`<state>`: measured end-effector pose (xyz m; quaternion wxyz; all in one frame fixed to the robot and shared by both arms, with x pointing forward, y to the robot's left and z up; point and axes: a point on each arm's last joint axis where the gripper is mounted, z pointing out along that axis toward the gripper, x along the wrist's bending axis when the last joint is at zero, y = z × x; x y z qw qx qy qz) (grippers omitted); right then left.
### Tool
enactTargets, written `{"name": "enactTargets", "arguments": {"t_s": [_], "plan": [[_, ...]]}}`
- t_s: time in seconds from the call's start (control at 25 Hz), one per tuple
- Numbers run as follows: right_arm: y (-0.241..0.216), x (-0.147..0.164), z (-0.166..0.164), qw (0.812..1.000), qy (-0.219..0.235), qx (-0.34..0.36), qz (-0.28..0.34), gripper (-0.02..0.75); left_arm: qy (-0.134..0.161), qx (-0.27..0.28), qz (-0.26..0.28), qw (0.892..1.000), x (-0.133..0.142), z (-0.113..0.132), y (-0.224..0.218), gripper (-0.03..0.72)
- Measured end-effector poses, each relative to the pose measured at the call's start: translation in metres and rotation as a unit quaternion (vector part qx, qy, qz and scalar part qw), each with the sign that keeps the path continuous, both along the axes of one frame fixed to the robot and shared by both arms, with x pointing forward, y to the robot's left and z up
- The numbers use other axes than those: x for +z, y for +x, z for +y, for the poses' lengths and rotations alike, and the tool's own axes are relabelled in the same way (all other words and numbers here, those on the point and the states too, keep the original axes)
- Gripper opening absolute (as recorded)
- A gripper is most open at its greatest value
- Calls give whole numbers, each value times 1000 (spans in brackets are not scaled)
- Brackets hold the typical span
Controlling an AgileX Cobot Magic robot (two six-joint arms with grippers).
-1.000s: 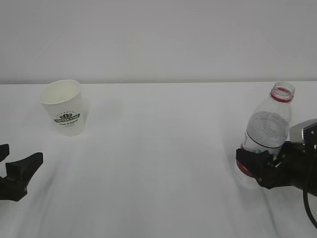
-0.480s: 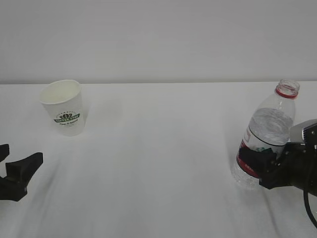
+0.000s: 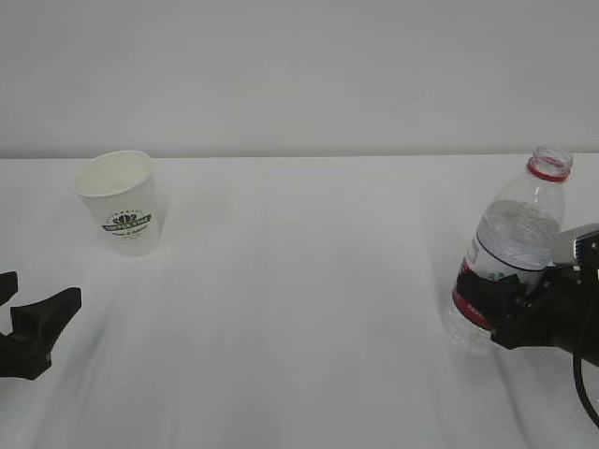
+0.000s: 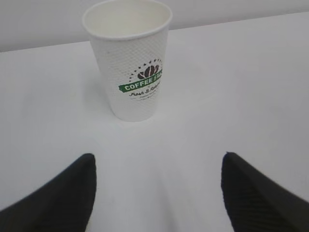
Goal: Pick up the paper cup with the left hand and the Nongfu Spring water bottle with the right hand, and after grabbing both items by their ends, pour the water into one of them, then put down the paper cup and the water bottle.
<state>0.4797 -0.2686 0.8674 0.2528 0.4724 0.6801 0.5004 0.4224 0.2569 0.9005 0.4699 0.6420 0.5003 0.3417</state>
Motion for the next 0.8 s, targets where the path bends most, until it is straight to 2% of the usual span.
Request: {"name": "enactTargets", "arguments": {"t_s": [0.44,0.8], "plan": [[2,2,-9,999,-10,-53,-3,452,0,0,0,1000,0,0,0,586],[-15,12,-27,986,-30,-163,1,451,0,0,0,1000,0,0,0,585]]}}
